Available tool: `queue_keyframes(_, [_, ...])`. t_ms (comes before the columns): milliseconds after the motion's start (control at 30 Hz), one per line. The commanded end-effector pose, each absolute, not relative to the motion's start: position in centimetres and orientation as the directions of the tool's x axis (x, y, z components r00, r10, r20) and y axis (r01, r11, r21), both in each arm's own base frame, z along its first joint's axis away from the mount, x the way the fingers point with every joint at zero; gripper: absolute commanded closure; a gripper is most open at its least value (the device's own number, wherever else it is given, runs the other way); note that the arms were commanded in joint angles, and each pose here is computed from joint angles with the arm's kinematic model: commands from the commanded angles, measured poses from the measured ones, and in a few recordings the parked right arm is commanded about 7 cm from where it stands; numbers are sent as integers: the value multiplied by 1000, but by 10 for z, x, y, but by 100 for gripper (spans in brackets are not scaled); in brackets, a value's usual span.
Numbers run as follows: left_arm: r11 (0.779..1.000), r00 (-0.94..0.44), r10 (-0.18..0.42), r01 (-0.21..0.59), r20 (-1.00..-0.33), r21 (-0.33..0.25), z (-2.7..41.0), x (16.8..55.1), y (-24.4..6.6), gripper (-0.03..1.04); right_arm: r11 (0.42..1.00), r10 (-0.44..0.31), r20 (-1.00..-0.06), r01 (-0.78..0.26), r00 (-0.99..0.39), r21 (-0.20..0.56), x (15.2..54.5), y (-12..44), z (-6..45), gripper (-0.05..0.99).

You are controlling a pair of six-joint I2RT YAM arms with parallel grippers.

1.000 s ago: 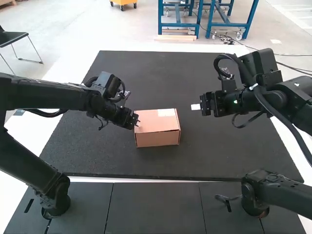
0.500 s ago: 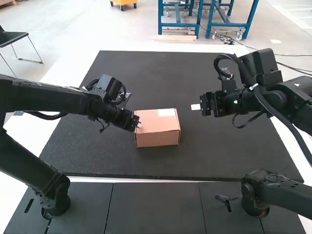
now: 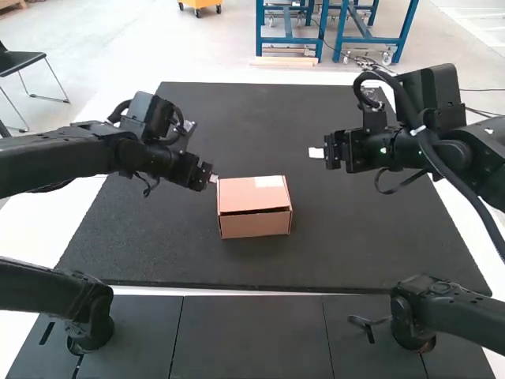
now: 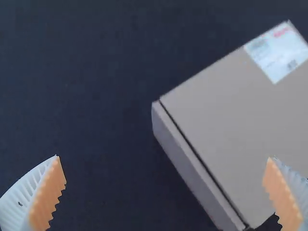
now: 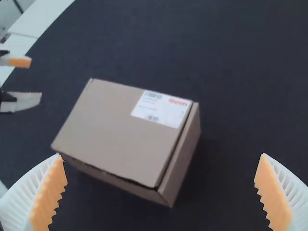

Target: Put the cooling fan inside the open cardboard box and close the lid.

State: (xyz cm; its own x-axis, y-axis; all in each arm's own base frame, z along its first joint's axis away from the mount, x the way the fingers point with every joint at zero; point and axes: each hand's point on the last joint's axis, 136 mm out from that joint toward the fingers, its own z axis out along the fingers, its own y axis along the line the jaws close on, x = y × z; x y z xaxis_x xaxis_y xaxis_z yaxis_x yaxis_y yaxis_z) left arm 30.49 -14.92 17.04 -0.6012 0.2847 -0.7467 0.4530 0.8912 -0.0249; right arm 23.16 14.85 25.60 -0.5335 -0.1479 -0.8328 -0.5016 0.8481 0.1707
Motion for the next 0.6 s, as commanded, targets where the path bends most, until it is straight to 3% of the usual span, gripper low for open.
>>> queue_keyframes(0, [891,-491,260,454,-832,11,216,305,-143,5,873,-128,-862,-468,-491,136,241,141,269,3])
queue_keyframes(133, [898,-372,199,439,-907,17,249,300,-136,5,905,-91,-874,-406,-477,128,250,128,264,3])
queue_keyframes(233, [924,-305,156,381,-940,30,260,299,-121,5,921,-8,-911,-358,-412,154,256,118,280,3])
queue_keyframes(367, [960,-263,40,279,-964,-36,255,295,-99,5,935,52,-950,-319,-307,155,261,103,294,3])
queue_keyframes(567, [987,-64,-14,159,-998,-24,251,278,-54,5,956,120,-979,-248,-165,159,264,76,293,3])
